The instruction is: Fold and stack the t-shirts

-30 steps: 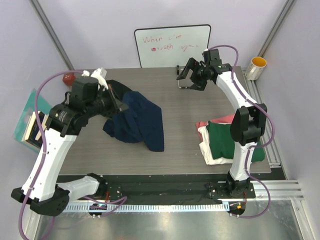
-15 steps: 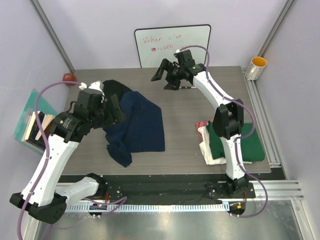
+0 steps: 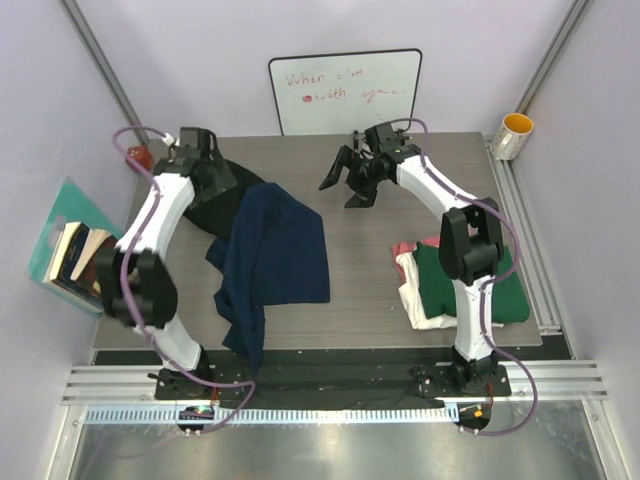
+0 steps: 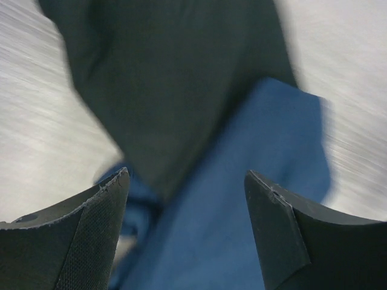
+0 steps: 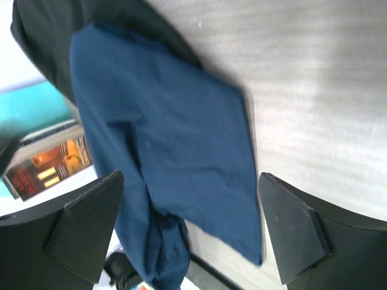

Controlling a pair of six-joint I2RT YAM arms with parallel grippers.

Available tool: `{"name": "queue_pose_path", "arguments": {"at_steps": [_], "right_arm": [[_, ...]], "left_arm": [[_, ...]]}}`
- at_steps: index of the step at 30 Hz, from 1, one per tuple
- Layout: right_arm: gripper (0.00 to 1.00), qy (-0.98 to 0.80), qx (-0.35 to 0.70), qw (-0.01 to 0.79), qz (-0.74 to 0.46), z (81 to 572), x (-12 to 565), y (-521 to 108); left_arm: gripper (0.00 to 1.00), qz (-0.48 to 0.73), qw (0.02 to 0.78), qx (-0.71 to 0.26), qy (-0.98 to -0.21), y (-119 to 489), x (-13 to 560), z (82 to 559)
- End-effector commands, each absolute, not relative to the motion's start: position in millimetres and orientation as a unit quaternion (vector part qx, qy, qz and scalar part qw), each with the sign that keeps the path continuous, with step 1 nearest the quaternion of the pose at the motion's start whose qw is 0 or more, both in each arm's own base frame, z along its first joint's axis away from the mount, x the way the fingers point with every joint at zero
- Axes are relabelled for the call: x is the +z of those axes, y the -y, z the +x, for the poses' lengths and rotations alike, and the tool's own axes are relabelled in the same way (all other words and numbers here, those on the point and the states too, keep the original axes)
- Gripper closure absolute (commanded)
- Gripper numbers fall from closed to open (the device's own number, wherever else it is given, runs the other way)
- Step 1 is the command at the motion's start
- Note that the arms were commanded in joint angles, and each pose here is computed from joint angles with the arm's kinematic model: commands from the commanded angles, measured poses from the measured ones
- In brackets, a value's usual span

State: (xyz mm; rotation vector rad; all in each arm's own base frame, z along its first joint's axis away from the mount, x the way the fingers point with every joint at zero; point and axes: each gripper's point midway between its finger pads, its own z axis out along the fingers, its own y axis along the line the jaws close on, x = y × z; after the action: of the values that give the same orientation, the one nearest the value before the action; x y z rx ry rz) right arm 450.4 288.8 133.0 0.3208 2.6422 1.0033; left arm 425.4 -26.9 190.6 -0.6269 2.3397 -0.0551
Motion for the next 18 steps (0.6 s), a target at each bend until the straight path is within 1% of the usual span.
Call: {"name": "queue_pose_path", "arguments": {"at_steps": [1, 4, 6, 7, 9, 10, 12, 13, 14, 15, 16, 17, 18], "right_arm": [[0.01, -0.908, 0.367, 0.18, 0.091, 432.9, 179.1, -275.7], [0.01, -0.91, 0.363, 0.175, 0.098, 427.1, 177.4, -265.3], [0.01, -0.913, 0.357, 0.171, 0.1, 424.5, 174.9, -258.6], [0.01, -0.914, 0.354, 0.17, 0.104, 425.1, 174.2, -253.2], [0.01, -0.915, 0.35, 0.166, 0.111, 424.4, 171.7, -246.1], [0.01, -0.915, 0.349, 0.164, 0.114, 424.5, 171.5, -243.3], [0.01, -0.915, 0.347, 0.163, 0.122, 426.3, 170.2, -236.4], [0.01, -0.915, 0.347, 0.162, 0.124, 426.5, 170.1, -234.6], [0.01, -0.915, 0.347, 0.16, 0.127, 427.8, 168.2, -231.9], [0.01, -0.915, 0.349, 0.157, 0.128, 428.3, 168.2, -230.9], [0.01, -0.915, 0.349, 0.153, 0.129, 427.8, 166.6, -230.6], [0.01, -0.916, 0.348, 0.151, 0.132, 429.3, 164.7, -227.7], [0.01, -0.916, 0.348, 0.149, 0.133, 430.0, 164.4, -227.3]], "left_arm": [[0.23, -0.269, 0.344, -0.04, -0.899, 20.3, 162.4, 472.7], [0.22, -0.284, 0.315, -0.033, -0.905, 14.0, 124.1, 491.0], [0.22, -0.287, 0.305, -0.03, -0.908, 13.7, 113.5, 501.0], [0.22, -0.288, 0.276, -0.017, -0.917, 12.8, 88.2, 500.0], [0.22, -0.285, 0.255, -0.013, -0.924, 13.8, 73.5, 502.3], [0.22, -0.286, 0.239, -0.009, -0.928, 13.6, 57.4, 501.9], [0.33, -0.287, 0.228, -0.016, -0.93, 17.4, 44.3, 504.1], [0.46, -0.288, 0.215, -0.014, -0.933, 18.3, 29.1, 503.5], [0.52, -0.288, 0.21, -0.015, -0.934, 19.2, 21.7, 504.6], [0.61, -0.29, 0.206, -0.018, -0.934, 20.8, 18.5, 508.0], [0.92, -0.29, 0.195, -0.023, -0.937, 23.9, 10.4, 508.8], [1.0, -0.292, 0.174, -0.022, -0.94, 25.1, -7.9, 506.7], [1.0, -0.295, 0.171, -0.027, -0.94, 27.4, -8.1, 511.9]]}}
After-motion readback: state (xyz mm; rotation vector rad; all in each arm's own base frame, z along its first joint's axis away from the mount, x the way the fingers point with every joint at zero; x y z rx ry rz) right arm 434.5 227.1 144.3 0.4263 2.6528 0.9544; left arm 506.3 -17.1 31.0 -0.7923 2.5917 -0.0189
